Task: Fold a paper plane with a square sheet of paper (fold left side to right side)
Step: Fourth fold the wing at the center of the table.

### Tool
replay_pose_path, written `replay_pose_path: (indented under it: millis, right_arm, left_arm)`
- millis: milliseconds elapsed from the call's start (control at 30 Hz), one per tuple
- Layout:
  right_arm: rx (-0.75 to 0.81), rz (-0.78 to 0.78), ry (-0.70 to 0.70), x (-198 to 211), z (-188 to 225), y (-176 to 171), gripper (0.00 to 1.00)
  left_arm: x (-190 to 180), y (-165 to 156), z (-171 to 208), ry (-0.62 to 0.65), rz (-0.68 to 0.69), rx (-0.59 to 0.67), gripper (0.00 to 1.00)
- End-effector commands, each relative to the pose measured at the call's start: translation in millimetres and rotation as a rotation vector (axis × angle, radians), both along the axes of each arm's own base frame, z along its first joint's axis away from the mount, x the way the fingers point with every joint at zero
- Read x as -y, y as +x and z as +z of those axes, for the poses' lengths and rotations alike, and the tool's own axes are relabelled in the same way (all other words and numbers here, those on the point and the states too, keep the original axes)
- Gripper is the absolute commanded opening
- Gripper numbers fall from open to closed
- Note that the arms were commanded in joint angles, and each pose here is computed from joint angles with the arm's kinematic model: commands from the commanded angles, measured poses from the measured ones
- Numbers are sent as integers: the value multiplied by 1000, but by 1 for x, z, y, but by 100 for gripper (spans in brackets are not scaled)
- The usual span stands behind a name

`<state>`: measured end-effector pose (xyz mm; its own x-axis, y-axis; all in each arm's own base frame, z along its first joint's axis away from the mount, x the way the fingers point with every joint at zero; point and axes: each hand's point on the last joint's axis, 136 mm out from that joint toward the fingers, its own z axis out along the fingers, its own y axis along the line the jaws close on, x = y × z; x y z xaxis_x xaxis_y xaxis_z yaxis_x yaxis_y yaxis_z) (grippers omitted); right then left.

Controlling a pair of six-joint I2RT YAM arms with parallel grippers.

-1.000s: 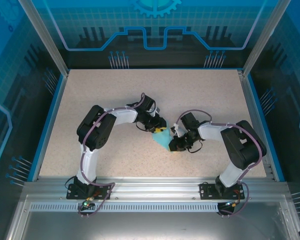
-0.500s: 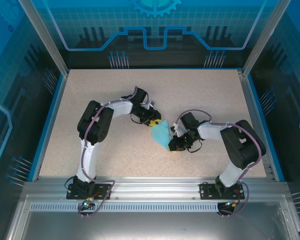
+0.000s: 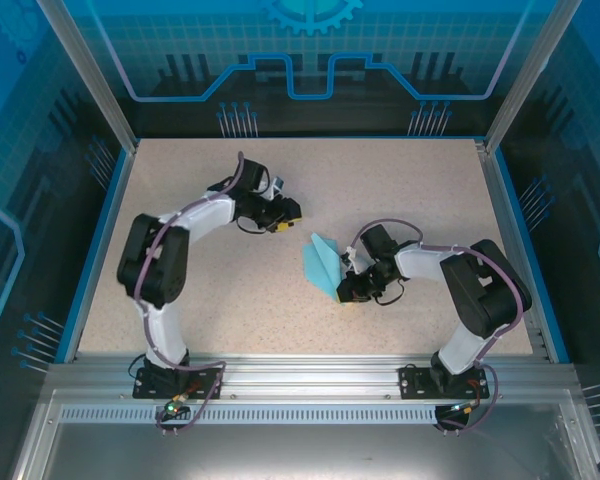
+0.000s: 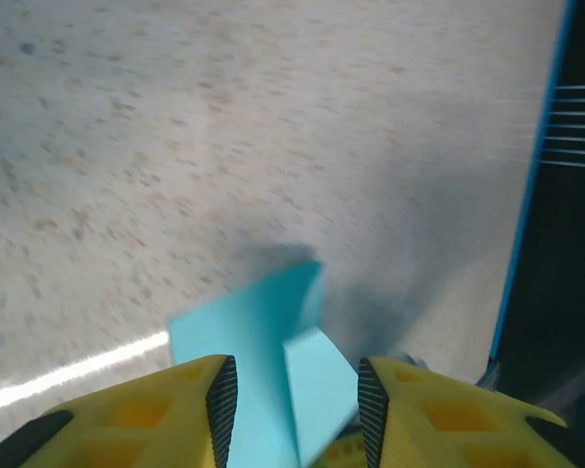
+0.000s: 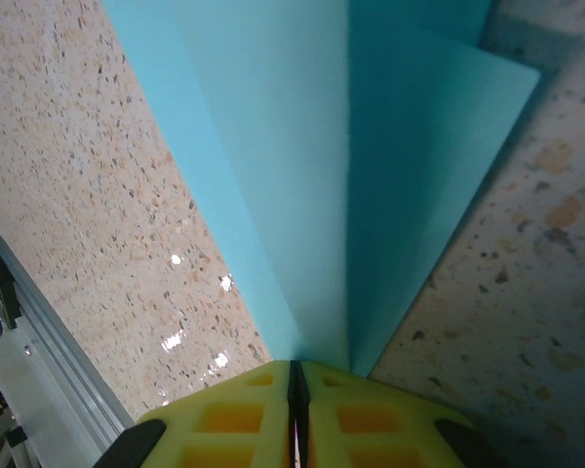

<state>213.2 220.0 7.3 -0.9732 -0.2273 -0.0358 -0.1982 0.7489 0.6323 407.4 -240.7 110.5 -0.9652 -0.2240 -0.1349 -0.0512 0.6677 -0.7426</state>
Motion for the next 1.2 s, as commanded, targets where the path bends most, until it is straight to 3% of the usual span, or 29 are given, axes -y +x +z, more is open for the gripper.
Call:
replay_pose_path:
  millis: [0, 200, 467, 1167]
  right_arm:
    - [-173, 11, -168, 26, -29, -44, 11]
    - [-176, 12, -174, 26, -30, -43, 11]
    - [-179, 10, -181, 27, -31, -43, 11]
    - [-175, 22, -191, 30, -25, -46, 11]
  left_arm:
    - [20, -32, 10, -9, -75, 36, 42]
    - [65, -68, -10, -47, -173, -9, 38]
    - [101, -67, -31, -89, -223, -52, 36]
    - [65, -55, -125, 173, -105, -210, 34]
